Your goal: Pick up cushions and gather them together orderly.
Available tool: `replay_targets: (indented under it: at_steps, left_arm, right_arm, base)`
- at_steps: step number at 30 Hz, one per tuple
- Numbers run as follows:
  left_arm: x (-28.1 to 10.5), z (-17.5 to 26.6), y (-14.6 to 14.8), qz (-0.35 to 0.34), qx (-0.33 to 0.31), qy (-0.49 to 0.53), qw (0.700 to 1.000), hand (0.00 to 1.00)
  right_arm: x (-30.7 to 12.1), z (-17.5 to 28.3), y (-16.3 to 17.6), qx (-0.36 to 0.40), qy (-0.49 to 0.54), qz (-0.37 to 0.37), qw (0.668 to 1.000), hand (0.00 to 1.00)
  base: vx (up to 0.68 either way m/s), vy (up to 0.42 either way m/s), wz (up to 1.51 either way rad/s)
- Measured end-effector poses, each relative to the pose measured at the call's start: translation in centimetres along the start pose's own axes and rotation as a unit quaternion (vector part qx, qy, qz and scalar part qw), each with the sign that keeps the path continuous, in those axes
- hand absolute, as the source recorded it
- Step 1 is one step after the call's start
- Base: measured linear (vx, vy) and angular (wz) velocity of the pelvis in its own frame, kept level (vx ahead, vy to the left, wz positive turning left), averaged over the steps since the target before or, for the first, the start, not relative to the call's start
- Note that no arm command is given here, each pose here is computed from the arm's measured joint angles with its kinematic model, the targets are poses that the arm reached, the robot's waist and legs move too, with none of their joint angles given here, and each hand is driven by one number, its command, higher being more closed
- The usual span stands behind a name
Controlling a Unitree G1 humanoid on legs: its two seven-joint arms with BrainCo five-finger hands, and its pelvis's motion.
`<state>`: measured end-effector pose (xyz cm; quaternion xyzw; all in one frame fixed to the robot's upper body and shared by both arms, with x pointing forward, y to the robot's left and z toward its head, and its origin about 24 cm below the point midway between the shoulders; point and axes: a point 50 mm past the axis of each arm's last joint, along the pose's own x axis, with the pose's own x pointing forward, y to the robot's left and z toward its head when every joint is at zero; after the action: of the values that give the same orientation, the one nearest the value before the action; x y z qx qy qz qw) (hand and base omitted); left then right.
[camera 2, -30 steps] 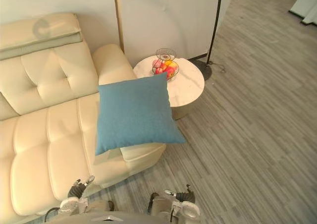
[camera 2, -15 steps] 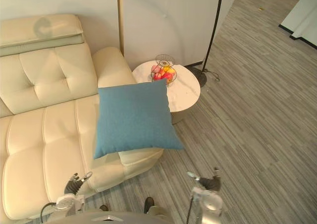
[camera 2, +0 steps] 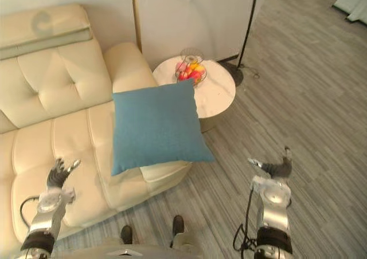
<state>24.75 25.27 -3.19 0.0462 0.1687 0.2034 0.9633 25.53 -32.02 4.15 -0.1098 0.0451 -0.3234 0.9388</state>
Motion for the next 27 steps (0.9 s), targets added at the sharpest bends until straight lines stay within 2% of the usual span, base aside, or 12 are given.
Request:
replay_targets:
  at_steps: [6,11,22,23,24,27]
  left_arm:
    - [2.3,7.9,-5.4,-0.067,-0.019,-0.107,0.992,0.0]
    - [2.9,12.0,-8.2,-0.091,-0.01,-0.154,0.984,0.0]
    - [2.2,18.8,-14.7,-0.154,0.008,-0.209,0.966,0.0]
    - [2.1,19.5,-15.1,-0.155,0.005,-0.216,0.964,1.0]
    - [1.9,20.2,-15.3,-0.154,0.001,-0.223,0.962,1.0]
    - [1.8,22.4,-15.1,-0.141,-0.004,-0.25,0.958,1.0]
  right_arm:
    - [2.1,8.7,6.9,0.065,-0.114,0.089,0.987,0.0]
    - [2.5,14.2,9.7,0.114,-0.169,0.113,0.973,0.0]
    - [1.9,21.0,14.3,0.16,-0.203,0.155,0.954,0.0]
    - [1.7,21.5,14.5,0.165,-0.208,0.159,0.951,0.0]
    - [1.6,22.2,14.6,0.169,-0.215,0.161,0.948,1.0]
    - [0.8,24.2,15.0,0.189,-0.24,0.172,0.937,1.0]
  base:
    - [-0.13,-0.025,0.11]
    - [-0.11,-0.035,0.04]
    - [-0.07,-0.039,0.04]
    - [-0.07,-0.042,-0.07]
    - [-0.07,-0.045,-0.1]
    - [-0.05,-0.037,-0.07]
